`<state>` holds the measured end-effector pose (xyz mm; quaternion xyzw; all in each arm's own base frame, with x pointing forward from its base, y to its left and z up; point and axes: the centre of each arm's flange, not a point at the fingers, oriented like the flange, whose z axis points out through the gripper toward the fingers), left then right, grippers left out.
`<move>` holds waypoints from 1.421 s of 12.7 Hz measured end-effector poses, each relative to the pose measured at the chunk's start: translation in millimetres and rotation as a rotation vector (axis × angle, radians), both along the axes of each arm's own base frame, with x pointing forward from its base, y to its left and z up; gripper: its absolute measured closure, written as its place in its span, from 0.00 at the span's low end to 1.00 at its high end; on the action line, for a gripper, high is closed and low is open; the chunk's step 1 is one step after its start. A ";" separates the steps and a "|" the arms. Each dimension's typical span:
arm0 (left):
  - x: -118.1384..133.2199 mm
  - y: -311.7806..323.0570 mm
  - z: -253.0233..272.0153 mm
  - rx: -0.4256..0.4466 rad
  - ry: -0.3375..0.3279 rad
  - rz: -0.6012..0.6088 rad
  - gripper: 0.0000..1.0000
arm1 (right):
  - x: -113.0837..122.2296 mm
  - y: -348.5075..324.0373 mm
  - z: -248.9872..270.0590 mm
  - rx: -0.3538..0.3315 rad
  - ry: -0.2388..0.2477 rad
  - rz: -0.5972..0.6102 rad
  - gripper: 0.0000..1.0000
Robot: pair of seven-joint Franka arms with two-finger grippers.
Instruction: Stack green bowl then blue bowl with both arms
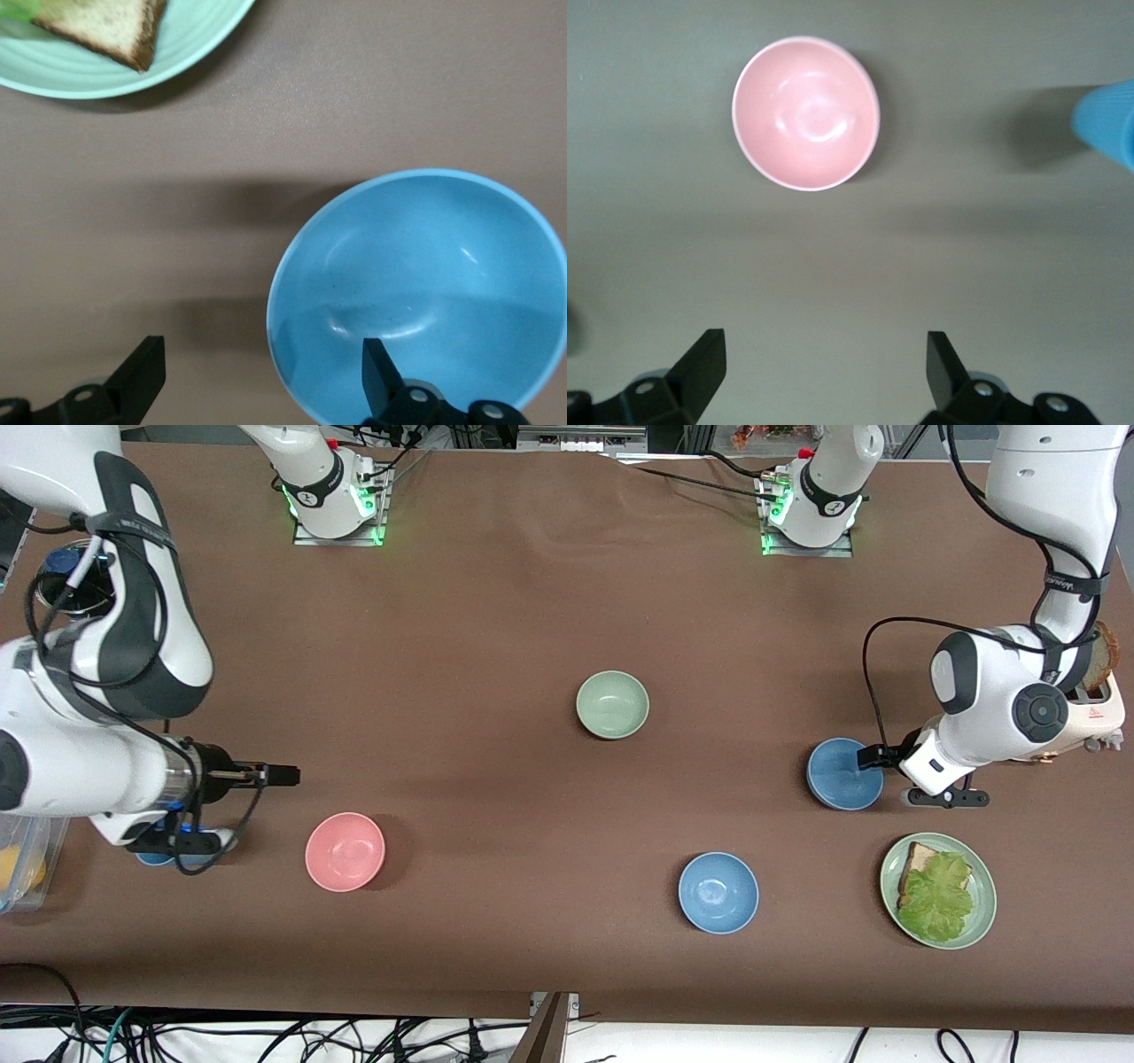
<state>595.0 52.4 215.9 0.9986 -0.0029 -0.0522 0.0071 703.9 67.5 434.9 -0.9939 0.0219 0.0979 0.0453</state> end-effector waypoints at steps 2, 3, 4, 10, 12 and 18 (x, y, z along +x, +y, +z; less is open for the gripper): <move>-1.1 0.0 -6.0 0.000 0.009 0.001 0.07 | -8.1 -19.7 34.1 -0.026 -0.025 -0.024 0.00; -1.1 0.0 -6.4 0.000 0.009 0.001 0.19 | -13.1 -30.3 51.0 -0.042 -0.037 -0.040 0.00; -1.1 -0.5 -6.5 0.000 0.010 0.000 0.29 | -18.1 -41.8 69.2 -0.059 -0.058 -0.057 0.00; -0.1 -10.7 -4.8 -0.002 0.012 -0.017 0.94 | -57.1 -84.9 149.7 -0.168 -0.154 -0.084 0.00; 1.7 -12.4 3.2 -0.002 0.003 -0.021 0.94 | -64.3 -103.5 148.5 -0.173 -0.141 -0.022 0.00; -2.0 -104.0 116.8 -0.037 0.015 -0.182 0.95 | -89.4 -140.3 145.9 -0.157 -0.105 0.022 0.00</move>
